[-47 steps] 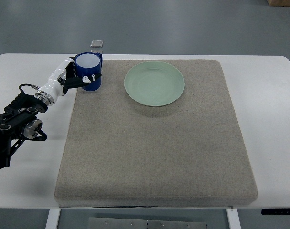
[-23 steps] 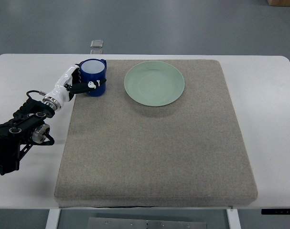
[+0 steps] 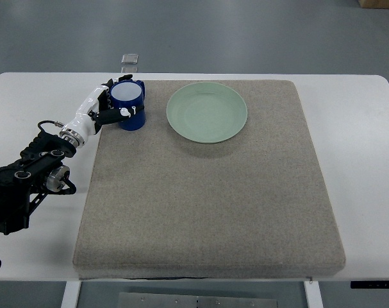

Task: Place cup left of plate with left hand
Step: 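Open the left hand's fingers and release the mug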

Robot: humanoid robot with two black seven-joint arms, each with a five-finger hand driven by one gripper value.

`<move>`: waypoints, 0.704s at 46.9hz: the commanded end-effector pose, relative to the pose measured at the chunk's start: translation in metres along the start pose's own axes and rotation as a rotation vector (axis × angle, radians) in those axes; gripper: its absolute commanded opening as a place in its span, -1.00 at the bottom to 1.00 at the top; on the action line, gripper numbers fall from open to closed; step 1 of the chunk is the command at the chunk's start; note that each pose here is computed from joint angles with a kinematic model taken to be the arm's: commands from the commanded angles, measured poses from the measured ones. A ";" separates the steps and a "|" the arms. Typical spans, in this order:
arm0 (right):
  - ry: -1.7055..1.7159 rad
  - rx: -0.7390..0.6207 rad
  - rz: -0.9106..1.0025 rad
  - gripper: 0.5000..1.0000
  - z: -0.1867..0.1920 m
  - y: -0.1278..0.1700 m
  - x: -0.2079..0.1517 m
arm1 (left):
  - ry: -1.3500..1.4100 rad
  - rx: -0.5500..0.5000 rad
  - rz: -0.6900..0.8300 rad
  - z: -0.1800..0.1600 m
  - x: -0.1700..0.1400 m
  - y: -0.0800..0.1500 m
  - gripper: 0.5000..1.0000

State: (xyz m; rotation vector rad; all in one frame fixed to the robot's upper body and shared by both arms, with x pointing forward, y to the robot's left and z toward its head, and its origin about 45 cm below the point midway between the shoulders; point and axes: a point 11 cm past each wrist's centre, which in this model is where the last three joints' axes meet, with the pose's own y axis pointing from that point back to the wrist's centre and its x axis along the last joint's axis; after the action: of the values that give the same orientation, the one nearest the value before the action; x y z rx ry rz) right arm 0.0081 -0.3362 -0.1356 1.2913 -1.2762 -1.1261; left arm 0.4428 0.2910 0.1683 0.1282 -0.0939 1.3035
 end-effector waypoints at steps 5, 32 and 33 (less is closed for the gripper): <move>0.000 0.001 0.000 0.73 -0.001 0.000 0.000 | 0.004 -0.003 -0.004 -0.001 -0.002 0.001 0.86; 0.000 -0.001 0.000 0.73 0.000 0.000 0.000 | 0.085 -0.136 0.037 0.049 0.024 -0.003 0.98; 0.000 -0.001 0.000 0.73 0.000 0.000 0.000 | 0.088 -0.142 0.043 0.051 0.027 -0.003 0.98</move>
State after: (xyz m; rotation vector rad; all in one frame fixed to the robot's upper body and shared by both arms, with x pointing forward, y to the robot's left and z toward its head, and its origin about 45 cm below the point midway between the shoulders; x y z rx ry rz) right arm 0.0079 -0.3361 -0.1356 1.2912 -1.2759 -1.1264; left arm 0.4512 0.3027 0.2133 -0.0296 -0.1086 1.3269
